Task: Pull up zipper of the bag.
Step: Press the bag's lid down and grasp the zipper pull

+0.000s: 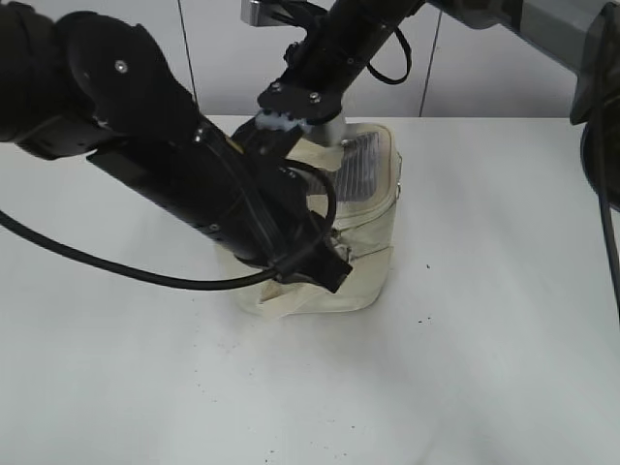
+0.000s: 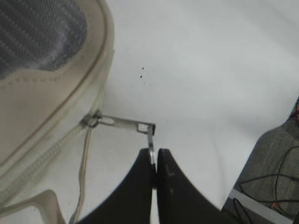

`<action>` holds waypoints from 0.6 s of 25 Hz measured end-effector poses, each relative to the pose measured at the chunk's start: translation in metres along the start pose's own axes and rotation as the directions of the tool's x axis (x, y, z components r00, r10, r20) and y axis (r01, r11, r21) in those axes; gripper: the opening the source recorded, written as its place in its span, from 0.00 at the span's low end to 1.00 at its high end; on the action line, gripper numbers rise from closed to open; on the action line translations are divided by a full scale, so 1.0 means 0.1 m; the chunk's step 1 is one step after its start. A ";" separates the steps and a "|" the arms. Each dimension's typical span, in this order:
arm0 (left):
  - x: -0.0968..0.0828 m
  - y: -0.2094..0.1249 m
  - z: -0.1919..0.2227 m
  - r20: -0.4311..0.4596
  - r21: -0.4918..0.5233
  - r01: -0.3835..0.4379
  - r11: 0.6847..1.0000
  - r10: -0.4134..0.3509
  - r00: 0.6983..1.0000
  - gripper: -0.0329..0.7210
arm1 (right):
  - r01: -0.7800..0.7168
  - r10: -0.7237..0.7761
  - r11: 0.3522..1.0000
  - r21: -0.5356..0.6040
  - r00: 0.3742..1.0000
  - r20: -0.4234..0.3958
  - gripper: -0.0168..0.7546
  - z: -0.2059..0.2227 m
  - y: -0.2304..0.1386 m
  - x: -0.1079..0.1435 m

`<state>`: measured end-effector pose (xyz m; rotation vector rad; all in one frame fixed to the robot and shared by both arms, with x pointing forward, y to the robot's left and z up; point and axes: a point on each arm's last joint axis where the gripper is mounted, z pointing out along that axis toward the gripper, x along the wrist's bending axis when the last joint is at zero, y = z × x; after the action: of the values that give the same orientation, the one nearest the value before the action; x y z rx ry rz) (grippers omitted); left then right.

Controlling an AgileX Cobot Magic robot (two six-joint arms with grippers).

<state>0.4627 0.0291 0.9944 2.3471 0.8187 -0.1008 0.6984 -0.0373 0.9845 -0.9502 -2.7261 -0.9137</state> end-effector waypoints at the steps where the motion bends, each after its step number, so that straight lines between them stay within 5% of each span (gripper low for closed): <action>1: 0.03 -0.02 -0.01 -0.009 0.021 0.015 1.000 -0.015 1.000 0.04 | -0.003 0.003 1.000 0.001 1.000 0.001 0.06 0.00 0.00 0.00; 15: 0.19 -0.12 -0.24 -0.206 0.132 0.058 0.990 -0.030 0.978 0.04 | -0.007 0.007 1.000 0.006 1.000 0.019 0.05 -0.01 0.00 -0.01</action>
<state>0.4681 0.0602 1.0016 2.4992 0.9910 0.0689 0.6993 -0.0386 0.9851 -0.9715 -2.7377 -0.8989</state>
